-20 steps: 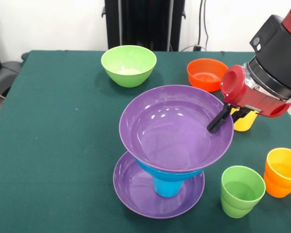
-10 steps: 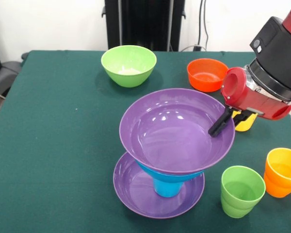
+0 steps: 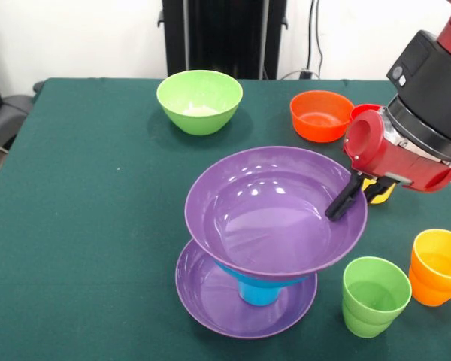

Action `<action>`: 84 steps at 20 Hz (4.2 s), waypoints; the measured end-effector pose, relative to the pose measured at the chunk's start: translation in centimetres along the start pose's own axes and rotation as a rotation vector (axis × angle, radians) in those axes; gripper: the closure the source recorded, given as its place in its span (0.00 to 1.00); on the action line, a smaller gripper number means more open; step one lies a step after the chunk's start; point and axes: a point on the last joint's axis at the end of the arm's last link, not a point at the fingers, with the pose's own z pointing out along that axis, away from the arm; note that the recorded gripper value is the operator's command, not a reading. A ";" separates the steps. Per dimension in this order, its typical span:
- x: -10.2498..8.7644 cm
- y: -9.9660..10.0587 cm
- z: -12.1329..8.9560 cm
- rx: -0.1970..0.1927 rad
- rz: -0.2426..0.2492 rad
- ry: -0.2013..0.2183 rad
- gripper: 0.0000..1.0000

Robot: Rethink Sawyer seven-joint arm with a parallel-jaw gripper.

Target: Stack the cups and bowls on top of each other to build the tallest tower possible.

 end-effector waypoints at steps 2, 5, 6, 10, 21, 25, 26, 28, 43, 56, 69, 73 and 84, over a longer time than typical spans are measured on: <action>0.0 0.0 0.0 0.000 0.000 -0.003 1.00; -0.1 0.0 0.0 0.000 0.000 -0.004 0.00; -0.1 0.0 0.0 0.000 0.000 -0.005 0.00; -0.4 0.0 -0.3 0.001 0.001 -0.014 0.00; -1.6 0.5 0.3 0.026 -0.008 -0.029 0.00; -1.4 0.6 1.1 0.040 -0.013 -0.021 0.00; -1.4 0.6 1.3 0.044 -0.014 -0.019 0.00; -1.2 0.5 1.6 0.053 -0.017 -0.014 0.00; -1.8 -0.6 -2.4 0.078 -0.002 -0.009 0.00; -2.9 0.6 -21.4 -0.170 0.062 0.178 0.00; -6.6 1.5 -24.9 -0.371 0.086 0.070 0.00; -7.8 2.5 -21.6 -0.394 0.102 0.037 0.00; -7.8 5.6 -12.4 -0.473 0.132 0.088 0.00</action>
